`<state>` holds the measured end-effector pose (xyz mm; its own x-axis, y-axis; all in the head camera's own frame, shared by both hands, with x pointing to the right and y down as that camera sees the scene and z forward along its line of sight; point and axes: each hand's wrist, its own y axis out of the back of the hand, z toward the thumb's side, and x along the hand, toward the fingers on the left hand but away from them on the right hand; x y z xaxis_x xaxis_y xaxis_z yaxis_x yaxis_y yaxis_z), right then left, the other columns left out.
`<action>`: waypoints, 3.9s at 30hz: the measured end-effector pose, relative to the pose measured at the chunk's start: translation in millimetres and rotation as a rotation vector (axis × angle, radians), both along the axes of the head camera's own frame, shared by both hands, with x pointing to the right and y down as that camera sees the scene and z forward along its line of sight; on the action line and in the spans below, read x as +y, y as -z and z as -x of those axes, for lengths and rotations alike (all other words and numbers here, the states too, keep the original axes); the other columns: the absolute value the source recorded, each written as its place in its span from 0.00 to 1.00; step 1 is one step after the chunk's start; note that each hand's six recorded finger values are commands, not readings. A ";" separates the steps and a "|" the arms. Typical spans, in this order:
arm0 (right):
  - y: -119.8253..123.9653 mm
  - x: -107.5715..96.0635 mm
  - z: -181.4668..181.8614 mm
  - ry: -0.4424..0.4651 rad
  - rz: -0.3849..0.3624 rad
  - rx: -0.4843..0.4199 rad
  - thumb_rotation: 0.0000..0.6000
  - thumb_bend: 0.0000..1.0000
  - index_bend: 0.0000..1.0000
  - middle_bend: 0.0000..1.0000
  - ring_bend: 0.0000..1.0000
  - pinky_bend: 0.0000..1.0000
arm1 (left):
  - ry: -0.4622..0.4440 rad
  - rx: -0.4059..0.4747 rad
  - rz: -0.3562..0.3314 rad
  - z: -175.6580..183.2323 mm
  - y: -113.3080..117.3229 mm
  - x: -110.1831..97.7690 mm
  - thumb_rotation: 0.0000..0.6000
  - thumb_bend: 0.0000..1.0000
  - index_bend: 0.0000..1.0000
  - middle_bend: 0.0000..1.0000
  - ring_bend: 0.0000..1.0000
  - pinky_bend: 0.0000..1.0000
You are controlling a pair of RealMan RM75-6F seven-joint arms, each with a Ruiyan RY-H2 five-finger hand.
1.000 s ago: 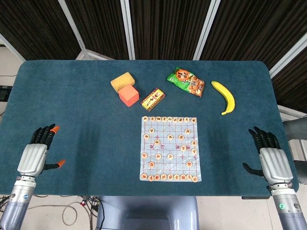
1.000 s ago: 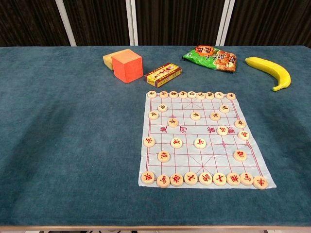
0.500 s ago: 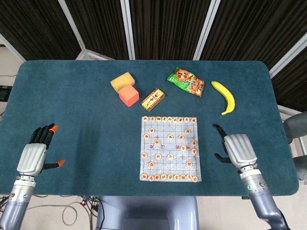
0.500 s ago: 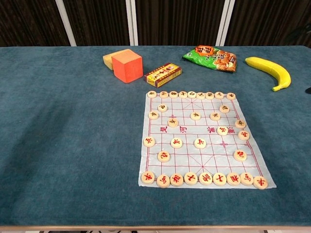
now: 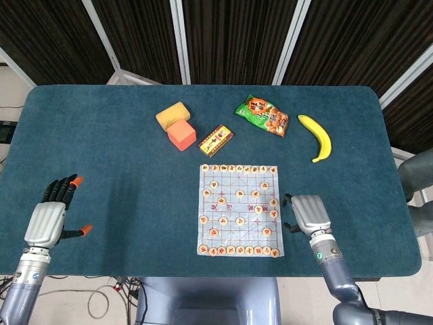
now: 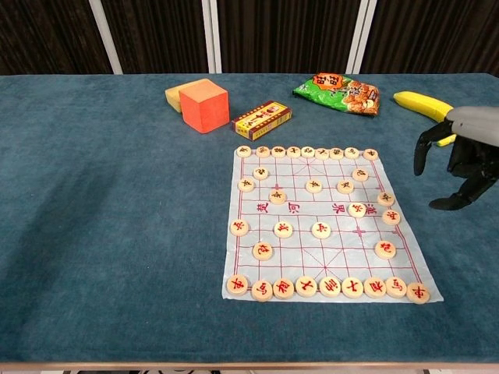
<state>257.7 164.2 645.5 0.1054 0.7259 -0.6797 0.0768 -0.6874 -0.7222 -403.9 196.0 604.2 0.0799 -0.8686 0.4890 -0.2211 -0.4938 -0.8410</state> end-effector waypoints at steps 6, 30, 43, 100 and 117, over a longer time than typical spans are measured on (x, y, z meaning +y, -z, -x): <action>-19.1 5.9 2.4 -0.015 0.027 0.029 1.00 0.27 0.46 1.00 1.00 0.92 | 0.004 0.004 0.004 0.0 -0.6 -0.5 1.00 0.00 0.00 0.00 0.00 0.00; -43.2 8.1 17.0 -0.047 0.042 0.018 1.00 0.35 0.44 1.00 1.00 0.98 | 0.013 0.016 0.014 0.1 -1.7 -1.2 1.00 0.00 0.00 0.00 0.00 0.00; -49.8 9.0 18.5 -0.047 0.057 0.028 1.00 0.36 0.44 1.00 1.00 1.00 | 0.015 0.019 0.016 -0.1 -1.8 -1.2 1.00 0.00 0.00 0.00 0.00 0.00; -70.2 13.8 16.8 -0.111 0.031 -0.008 1.00 0.36 0.47 1.00 1.00 1.00 | 0.027 0.019 0.015 0.1 -2.2 -2.4 1.00 0.00 0.00 0.00 0.00 0.00; -75.1 16.8 16.5 -0.116 0.037 -0.001 1.00 0.36 0.48 1.00 1.00 1.00 | 0.030 0.022 0.016 0.0 -2.3 -2.4 1.00 0.00 0.00 0.00 0.00 0.00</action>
